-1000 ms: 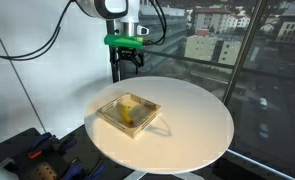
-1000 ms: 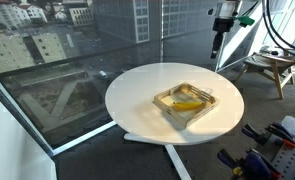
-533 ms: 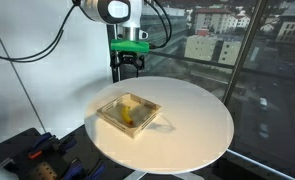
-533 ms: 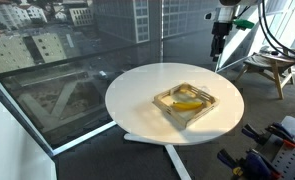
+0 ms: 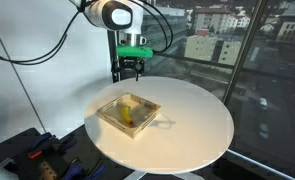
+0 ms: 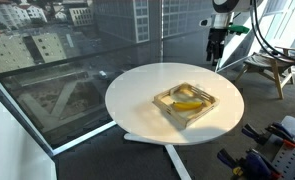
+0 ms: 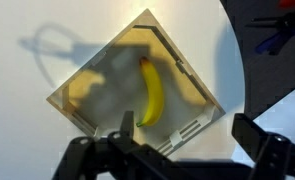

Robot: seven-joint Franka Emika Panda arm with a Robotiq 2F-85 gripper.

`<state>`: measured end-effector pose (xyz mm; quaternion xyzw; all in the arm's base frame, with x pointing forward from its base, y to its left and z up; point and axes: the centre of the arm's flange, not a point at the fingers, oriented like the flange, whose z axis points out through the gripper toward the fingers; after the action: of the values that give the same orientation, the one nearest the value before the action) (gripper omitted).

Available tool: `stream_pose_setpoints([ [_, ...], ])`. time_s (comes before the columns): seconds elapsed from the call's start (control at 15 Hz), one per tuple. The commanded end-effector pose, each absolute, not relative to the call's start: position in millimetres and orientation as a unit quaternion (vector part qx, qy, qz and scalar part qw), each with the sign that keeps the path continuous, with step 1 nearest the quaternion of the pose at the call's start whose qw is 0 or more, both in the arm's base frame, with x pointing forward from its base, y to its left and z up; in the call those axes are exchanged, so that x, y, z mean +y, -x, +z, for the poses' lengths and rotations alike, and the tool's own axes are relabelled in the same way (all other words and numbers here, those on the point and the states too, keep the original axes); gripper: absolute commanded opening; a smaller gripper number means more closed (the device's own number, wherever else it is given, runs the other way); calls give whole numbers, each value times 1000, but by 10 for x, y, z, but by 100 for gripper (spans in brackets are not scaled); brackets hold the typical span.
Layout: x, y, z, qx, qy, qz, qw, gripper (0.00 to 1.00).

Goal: Remove the banana from the crate

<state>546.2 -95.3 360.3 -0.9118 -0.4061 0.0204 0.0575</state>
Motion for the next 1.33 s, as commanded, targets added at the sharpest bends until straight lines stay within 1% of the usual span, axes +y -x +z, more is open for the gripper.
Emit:
stream_pose_setpoints([
  [0.0, -1030, -5585, 3488, -428, 901, 29, 62, 100],
  [0.33, -1070, -5649, 3353, -427, 902, 29, 62, 100],
  [0.8, -993, -5876, 3184, -435, 900, -15, 14, 100],
  [1.27, -962, -5963, 2769, -439, 898, -23, 3, 100],
])
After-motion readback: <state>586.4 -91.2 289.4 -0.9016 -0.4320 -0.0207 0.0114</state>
